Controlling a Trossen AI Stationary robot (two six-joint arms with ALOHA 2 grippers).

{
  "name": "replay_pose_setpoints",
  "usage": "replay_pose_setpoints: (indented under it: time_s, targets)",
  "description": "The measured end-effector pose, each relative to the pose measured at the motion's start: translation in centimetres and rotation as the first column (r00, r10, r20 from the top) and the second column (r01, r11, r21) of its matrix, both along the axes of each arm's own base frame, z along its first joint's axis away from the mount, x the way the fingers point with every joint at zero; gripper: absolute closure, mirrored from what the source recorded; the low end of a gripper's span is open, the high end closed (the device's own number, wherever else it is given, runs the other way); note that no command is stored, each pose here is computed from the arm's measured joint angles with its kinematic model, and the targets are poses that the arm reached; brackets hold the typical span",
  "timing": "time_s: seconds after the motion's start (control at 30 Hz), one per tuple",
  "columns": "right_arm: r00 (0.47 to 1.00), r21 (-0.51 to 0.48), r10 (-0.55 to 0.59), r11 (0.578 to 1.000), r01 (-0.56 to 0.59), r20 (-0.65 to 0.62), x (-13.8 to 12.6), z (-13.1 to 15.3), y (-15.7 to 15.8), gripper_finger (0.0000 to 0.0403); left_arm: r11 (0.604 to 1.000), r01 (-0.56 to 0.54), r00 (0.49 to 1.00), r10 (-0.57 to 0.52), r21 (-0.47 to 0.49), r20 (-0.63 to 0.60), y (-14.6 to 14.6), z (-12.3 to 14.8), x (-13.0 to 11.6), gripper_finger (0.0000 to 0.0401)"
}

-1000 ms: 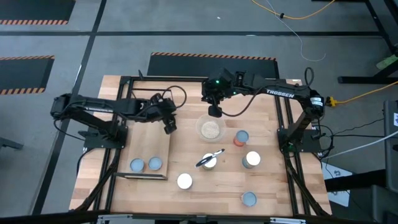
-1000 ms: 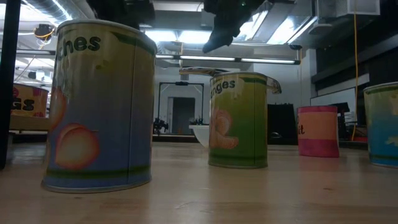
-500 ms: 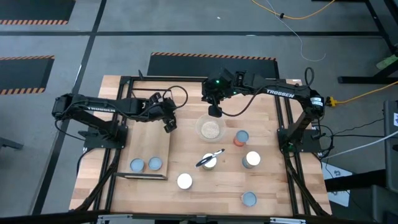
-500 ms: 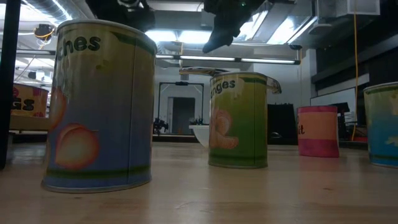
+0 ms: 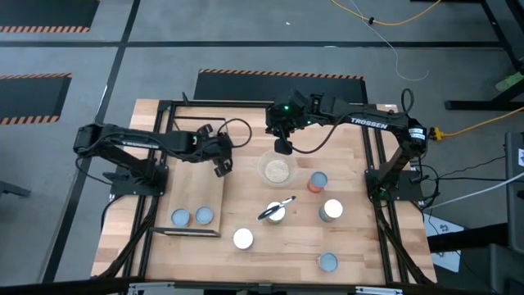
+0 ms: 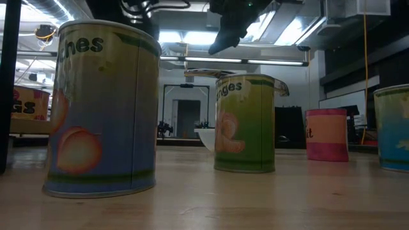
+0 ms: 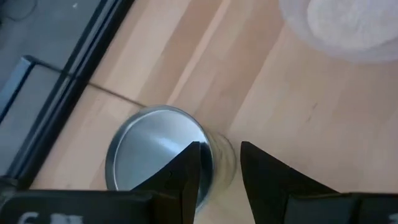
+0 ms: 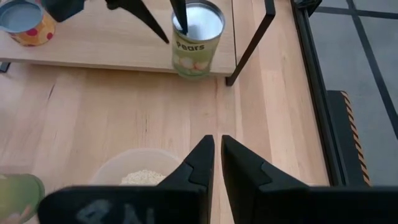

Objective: Pick and place cans onto a shelf
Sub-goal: Put the canned pears on the shelf

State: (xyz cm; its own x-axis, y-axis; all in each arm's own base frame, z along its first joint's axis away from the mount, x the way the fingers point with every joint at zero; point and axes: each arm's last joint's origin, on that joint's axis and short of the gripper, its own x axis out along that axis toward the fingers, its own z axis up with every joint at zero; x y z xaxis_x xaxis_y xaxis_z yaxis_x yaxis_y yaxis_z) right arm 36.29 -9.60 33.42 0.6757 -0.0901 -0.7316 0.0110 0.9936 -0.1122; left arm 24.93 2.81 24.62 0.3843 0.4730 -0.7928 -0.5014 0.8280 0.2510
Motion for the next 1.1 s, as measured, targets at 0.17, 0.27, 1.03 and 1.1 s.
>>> replay_pose_setpoints:
  time_s: [0.17, 0.27, 1.03, 1.1]
  targets:
    - [1.0, 0.001, 0.0, 1.0, 0.0, -0.004, 0.0, 0.0, 0.0, 0.0367, 1.0, -0.009, 1.0, 0.009, 0.018, -0.019, 0.0, -0.1, -0.1, 0.0293]
    - [1.0, 0.001, 0.0, 1.0, 0.0, -0.005, 0.0, 0.0, 0.0, 0.0367, 1.0, -0.013, 1.0, 0.014, 0.025, -0.028, 0.1, -0.2, -0.1, 0.0297]
    - [1.0, 0.001, 0.0, 1.0, 0.0, -0.007, 0.0, 0.0, 0.0, 0.0367, 1.0, 0.001, 0.999, -0.001, -0.007, -0.051, -0.1, 0.8, -1.9, 0.0398]
    - [1.0, 0.001, 0.0, 1.0, 0.0, -0.007, 0.0, 0.0, 0.0, 0.0367, 1.0, 0.005, 0.998, -0.006, -0.017, -0.06, -0.2, 1.1, -2.4, 0.0398]
